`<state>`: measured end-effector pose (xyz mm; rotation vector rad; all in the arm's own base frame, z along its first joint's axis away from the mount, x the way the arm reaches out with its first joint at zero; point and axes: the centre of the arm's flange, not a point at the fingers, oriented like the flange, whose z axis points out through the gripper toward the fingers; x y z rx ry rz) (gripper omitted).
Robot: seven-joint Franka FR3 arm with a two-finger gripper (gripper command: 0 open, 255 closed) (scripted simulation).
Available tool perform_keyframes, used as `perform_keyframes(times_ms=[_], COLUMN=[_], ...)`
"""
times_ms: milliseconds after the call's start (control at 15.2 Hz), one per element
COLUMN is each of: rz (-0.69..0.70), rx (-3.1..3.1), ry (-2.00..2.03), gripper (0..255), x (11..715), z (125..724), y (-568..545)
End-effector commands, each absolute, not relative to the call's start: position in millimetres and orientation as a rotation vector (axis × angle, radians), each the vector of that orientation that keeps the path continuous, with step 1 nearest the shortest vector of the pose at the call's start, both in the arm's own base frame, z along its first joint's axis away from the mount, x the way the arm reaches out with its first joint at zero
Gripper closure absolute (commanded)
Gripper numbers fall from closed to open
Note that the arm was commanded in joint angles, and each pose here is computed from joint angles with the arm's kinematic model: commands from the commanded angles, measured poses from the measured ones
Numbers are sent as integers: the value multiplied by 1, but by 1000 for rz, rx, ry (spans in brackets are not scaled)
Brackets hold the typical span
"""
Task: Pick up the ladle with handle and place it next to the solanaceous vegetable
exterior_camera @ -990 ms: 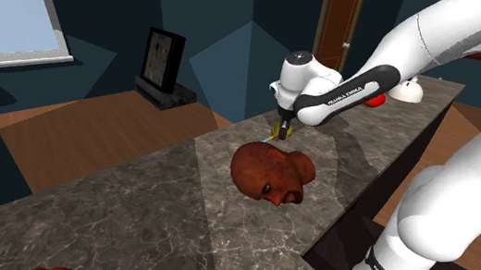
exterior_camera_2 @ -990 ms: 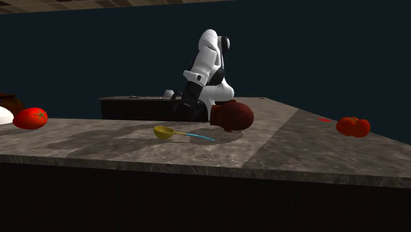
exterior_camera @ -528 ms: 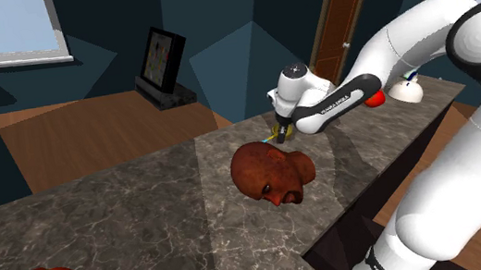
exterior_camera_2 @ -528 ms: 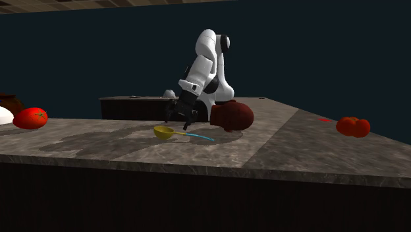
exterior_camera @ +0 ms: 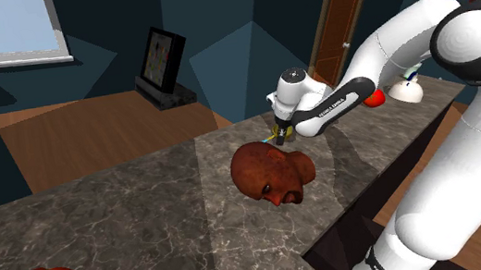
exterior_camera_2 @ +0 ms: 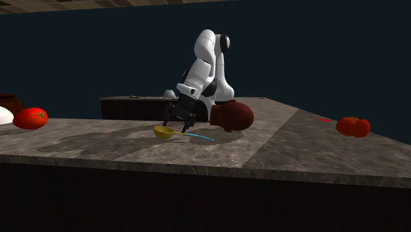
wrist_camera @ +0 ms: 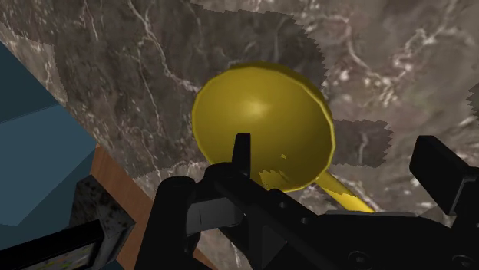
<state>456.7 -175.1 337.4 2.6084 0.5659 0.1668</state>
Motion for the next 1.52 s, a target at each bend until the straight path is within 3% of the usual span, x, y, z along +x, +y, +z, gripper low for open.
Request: perform_keyframes(times_ms=[0,66,132,726,1452], rz=[167,167,167,167,167], rx=[2608,2608,2608,2608,2608], ry=[566,566,566,566,566], gripper=[0,0,255,255,255], x=[457,457,457,457,457], z=[337,337,337,337,395], y=[-175,-175,-175,-175,-175])
